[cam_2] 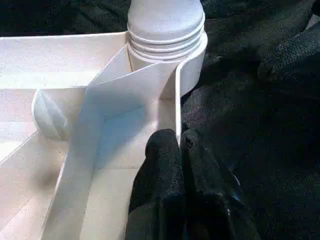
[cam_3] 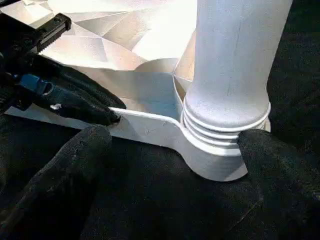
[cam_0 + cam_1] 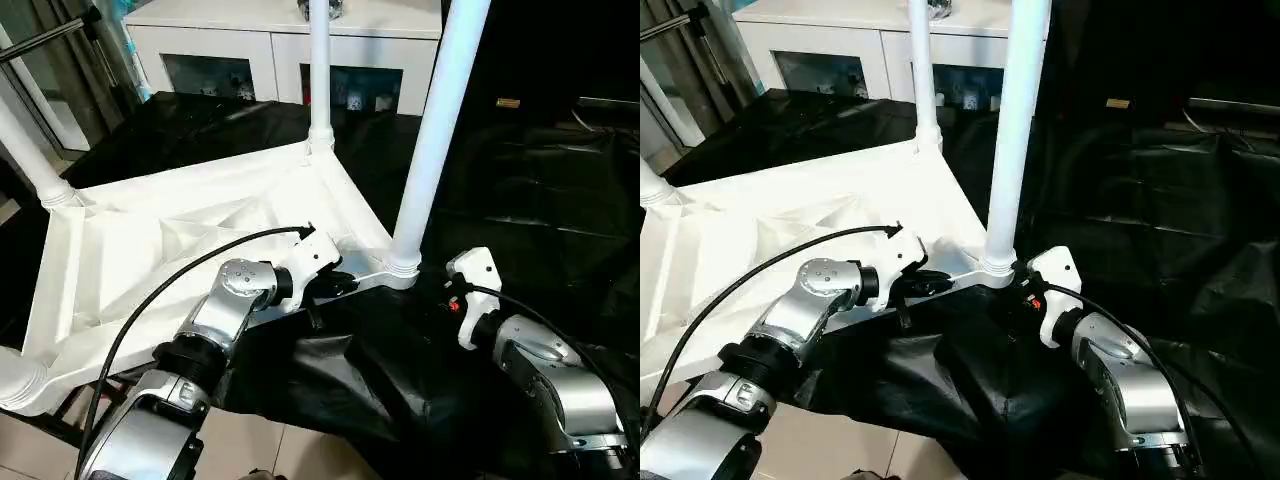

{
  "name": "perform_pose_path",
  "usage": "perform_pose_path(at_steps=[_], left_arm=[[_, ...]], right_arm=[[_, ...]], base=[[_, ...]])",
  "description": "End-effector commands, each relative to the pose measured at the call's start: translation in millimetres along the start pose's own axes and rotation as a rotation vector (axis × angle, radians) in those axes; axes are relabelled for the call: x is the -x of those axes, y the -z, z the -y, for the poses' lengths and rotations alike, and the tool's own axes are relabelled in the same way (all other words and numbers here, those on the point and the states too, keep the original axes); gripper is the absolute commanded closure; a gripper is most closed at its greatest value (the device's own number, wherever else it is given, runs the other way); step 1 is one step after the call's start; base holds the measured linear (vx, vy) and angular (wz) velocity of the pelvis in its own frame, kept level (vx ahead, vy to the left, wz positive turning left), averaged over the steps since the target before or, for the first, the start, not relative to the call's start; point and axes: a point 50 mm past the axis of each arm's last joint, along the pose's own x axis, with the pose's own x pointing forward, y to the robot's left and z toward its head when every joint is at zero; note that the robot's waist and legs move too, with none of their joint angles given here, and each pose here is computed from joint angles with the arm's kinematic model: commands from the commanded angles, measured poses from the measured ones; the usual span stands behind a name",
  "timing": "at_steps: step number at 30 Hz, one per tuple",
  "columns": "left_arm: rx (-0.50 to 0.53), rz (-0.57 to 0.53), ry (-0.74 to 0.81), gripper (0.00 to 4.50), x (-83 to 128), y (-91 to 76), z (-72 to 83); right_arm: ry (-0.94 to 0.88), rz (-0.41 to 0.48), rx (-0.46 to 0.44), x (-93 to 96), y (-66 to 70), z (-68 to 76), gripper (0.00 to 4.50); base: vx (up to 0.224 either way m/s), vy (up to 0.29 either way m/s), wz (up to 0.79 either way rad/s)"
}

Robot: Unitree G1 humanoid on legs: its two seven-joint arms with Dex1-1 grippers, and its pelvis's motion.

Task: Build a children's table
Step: Rotate leg to tighten

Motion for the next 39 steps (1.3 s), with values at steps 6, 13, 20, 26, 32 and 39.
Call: perform_pose_path(at_steps=[6, 13, 20, 26, 32, 39], left_arm=[[-0.027, 0.057, 0.069, 4.5, -8.1, -6.7, 11.4], [-0.027, 0.057, 0.069, 4.5, -8.1, -6.7, 11.4], [-0.027, 0.057, 0.069, 4.5, -8.1, -6.7, 11.4], [-0.027, 0.057, 0.069, 4.5, -8.1, -6.7, 11.4], [-0.027, 0.057, 0.069, 4.5, -8.1, -6.7, 11.4], [-0.027, 0.057, 0.069, 4.5, -8.1, -6.7, 11.4]], right_arm=[[-0.09, 0.002, 0.002, -9.1, -2.3, -15.6, 0.06], [-0.09, 0.002, 0.002, -9.1, -2.3, -15.6, 0.06], [-0.09, 0.002, 0.002, -9.1, -2.3, -15.6, 0.06], [-0.09, 0.002, 0.002, -9.1, -2.3, -15.6, 0.06], [-0.09, 0.002, 0.002, -9.1, -2.3, -15.6, 0.06], [-0.09, 0.002, 0.002, -9.1, -2.3, -15.6, 0.06]], base=[[0.0, 0.0, 0.0], [0.0, 0.0, 0.0], [0.0, 0.0, 0.0], [0.0, 0.0, 0.0], [0.0, 0.0, 0.0], [0.0, 0.0, 0.0]])
